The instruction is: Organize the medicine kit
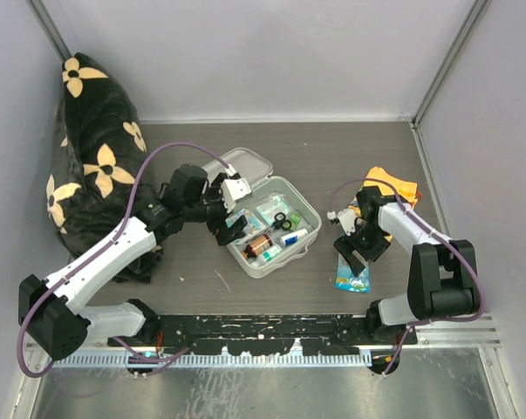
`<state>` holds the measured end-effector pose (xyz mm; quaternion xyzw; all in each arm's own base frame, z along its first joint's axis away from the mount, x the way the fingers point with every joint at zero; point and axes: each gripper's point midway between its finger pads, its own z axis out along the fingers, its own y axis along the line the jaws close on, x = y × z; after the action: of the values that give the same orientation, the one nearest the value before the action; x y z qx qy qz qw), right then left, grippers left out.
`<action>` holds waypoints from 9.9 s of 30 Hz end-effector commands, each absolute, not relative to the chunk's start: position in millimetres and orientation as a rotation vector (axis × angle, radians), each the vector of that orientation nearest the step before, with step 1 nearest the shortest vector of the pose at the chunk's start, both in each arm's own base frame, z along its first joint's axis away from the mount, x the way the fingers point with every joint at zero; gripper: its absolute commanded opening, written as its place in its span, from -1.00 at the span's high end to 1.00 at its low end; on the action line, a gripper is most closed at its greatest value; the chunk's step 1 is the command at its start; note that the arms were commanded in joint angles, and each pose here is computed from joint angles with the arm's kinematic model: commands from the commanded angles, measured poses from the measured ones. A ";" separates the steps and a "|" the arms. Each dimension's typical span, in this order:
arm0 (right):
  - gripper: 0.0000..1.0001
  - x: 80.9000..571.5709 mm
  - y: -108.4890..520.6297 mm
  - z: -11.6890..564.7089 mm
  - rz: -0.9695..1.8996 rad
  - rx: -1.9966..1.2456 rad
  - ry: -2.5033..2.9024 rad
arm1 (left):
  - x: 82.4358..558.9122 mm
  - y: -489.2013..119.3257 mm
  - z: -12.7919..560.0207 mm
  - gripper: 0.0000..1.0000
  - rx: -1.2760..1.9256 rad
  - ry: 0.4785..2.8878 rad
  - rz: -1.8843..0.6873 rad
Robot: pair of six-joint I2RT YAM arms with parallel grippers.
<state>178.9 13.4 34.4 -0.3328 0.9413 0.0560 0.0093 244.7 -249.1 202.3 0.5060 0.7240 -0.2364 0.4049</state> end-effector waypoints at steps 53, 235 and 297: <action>-0.78 247.9 21.8 4.6 -0.056 -0.973 2.668 | 266.7 -242.1 228.2 -0.96 1.235 1.679 -0.449; 0.99 216.3 256.7 311.4 0.612 -1.606 1.359 | 334.8 -169.0 274.2 -0.96 0.463 1.944 -0.548; 0.99 225.3 248.9 279.3 0.582 -1.528 1.470 | 434.8 -145.7 144.9 -0.82 -0.480 2.076 -1.208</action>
<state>221.5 247.4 262.8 -0.6258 0.6103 0.2398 0.4223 421.9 -146.3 105.5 -0.2111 0.8377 -0.4131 0.2880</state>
